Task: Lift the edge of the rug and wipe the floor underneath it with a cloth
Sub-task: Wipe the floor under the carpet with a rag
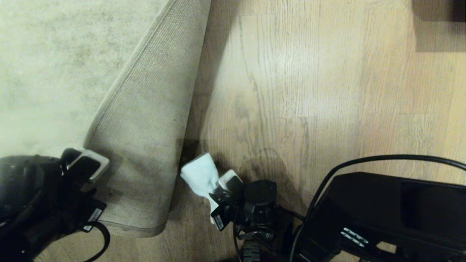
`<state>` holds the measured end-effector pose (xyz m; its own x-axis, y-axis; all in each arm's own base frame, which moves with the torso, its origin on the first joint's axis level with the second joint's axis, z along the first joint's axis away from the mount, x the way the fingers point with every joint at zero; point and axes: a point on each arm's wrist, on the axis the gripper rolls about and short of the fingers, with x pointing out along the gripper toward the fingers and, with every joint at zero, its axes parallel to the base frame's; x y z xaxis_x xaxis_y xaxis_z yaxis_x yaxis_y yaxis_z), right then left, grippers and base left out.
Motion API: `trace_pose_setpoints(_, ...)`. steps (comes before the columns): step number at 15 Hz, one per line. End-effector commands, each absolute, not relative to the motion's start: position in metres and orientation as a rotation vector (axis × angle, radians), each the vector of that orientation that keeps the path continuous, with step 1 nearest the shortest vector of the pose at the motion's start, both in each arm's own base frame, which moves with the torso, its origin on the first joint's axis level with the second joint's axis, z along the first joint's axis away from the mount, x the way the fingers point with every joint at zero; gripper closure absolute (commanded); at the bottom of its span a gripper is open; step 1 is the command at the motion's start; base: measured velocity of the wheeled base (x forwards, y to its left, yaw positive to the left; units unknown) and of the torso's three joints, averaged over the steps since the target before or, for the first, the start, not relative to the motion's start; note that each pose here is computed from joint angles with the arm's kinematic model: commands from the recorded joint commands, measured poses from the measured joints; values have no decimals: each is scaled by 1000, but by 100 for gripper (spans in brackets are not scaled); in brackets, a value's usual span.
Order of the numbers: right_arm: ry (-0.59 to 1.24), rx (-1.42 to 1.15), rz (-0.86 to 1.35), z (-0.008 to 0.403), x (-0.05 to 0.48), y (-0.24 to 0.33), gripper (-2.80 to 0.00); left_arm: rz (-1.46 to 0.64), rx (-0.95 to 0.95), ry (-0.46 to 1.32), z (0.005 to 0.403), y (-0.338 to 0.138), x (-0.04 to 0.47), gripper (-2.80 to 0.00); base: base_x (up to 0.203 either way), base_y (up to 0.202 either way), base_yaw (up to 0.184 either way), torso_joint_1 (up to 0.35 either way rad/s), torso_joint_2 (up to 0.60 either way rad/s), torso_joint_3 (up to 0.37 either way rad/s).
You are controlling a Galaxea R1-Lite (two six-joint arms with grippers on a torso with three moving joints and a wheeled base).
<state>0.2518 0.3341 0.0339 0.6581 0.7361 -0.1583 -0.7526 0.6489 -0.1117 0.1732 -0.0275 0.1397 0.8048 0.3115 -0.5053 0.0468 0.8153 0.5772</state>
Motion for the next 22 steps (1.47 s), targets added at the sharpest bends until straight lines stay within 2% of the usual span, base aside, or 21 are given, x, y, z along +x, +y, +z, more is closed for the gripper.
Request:
trace_pose_setpoints(1, 102, -174, 850, 23, 253, 337, 0, 153, 613, 628, 139, -28, 174, 0, 0, 0, 0, 0, 0, 0)
trace_pose_setpoints(9, 77, -123, 738, 21, 295, 321, 0, 152, 615, 636, 138, -28, 175, 0, 0, 0, 0, 0, 0, 0)
trace_pose_setpoints(13, 39, -35, 644, 23, 313, 332, 0, 150, 619, 647, 136, -28, 175, 0, 0, 0, 0, 0, 0, 0)
trace_pose_setpoints(22, 14, -24, 472, 46, 352, 266, 0, 149, 626, 649, 135, -29, 177, 0, 0, 0, 0, 0, 0, 0)
